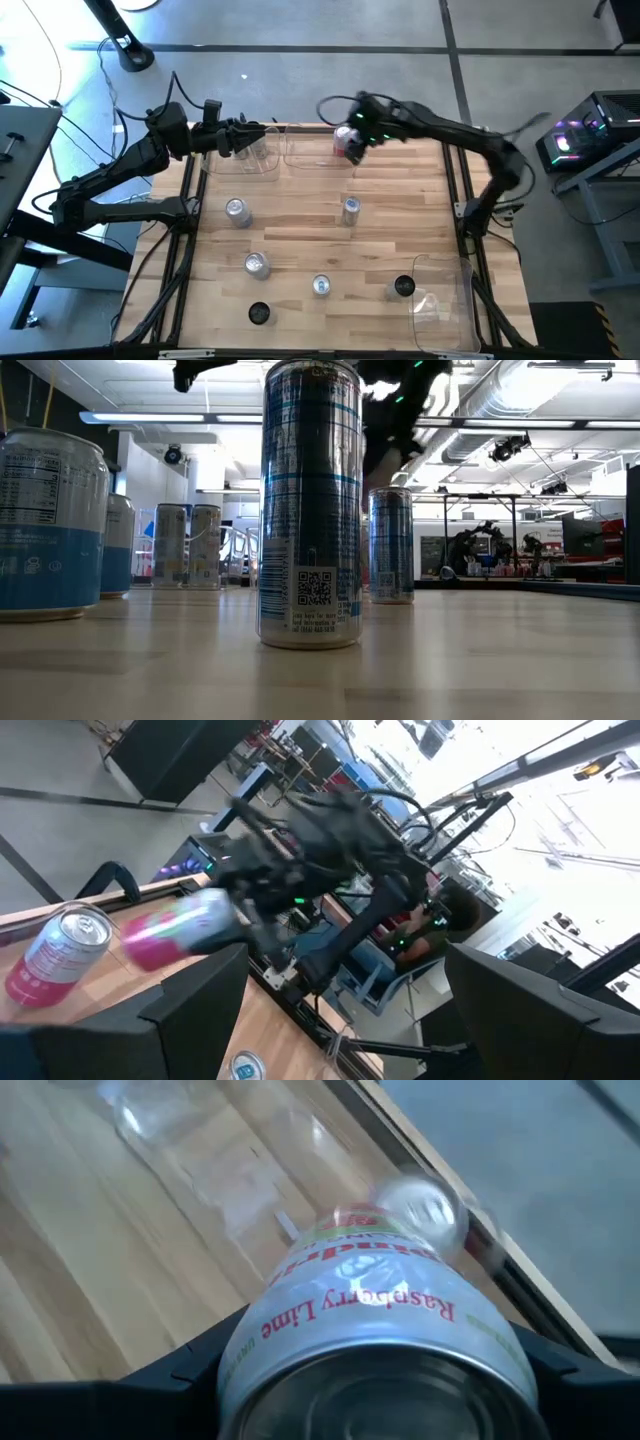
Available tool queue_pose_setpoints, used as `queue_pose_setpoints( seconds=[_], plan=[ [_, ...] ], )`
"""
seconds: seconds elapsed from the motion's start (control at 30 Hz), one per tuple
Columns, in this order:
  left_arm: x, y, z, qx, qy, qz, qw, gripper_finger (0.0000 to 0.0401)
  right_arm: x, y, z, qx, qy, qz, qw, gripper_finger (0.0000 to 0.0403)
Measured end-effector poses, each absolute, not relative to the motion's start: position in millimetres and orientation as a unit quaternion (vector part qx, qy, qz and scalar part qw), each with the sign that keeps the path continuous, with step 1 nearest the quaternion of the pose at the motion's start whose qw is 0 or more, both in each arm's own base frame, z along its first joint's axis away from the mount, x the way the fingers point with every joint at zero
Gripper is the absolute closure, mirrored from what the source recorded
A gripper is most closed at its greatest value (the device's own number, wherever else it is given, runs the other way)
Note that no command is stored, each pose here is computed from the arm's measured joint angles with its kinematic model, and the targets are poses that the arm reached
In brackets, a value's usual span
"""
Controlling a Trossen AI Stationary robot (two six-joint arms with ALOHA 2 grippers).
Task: Sort soda cans
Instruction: Put the pink-white soda can into the top right transparent bin
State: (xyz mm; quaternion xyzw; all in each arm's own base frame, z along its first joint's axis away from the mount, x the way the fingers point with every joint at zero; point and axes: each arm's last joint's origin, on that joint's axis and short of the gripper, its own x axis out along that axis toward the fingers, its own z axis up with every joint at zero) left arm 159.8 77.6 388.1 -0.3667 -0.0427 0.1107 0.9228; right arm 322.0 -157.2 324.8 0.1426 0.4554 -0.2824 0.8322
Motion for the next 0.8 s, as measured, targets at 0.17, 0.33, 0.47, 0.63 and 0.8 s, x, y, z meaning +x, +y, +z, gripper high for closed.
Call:
queue_pose_setpoints(
  seconds=[0.17,0.33,0.47,0.63,0.8],
  plan=[
    [160,77,388,-0.367,-0.040,0.108,0.923,0.0068,351,-187,301,0.162,0.509,-0.254,0.807,0.0131],
    [160,77,384,-0.374,-0.023,0.114,0.920,0.0068,366,-197,267,0.159,0.588,-0.237,0.757,0.0131],
    [160,77,383,-0.377,-0.016,0.117,0.919,0.0068,370,-198,262,0.155,0.588,-0.231,0.760,0.0131],
    [160,77,383,-0.369,-0.016,0.117,0.922,0.0068,370,-206,249,0.172,0.595,-0.249,0.745,0.0131],
    [160,77,383,-0.365,-0.015,0.118,0.923,0.0068,369,-213,238,0.196,0.590,-0.266,0.737,0.0131]
  ],
)
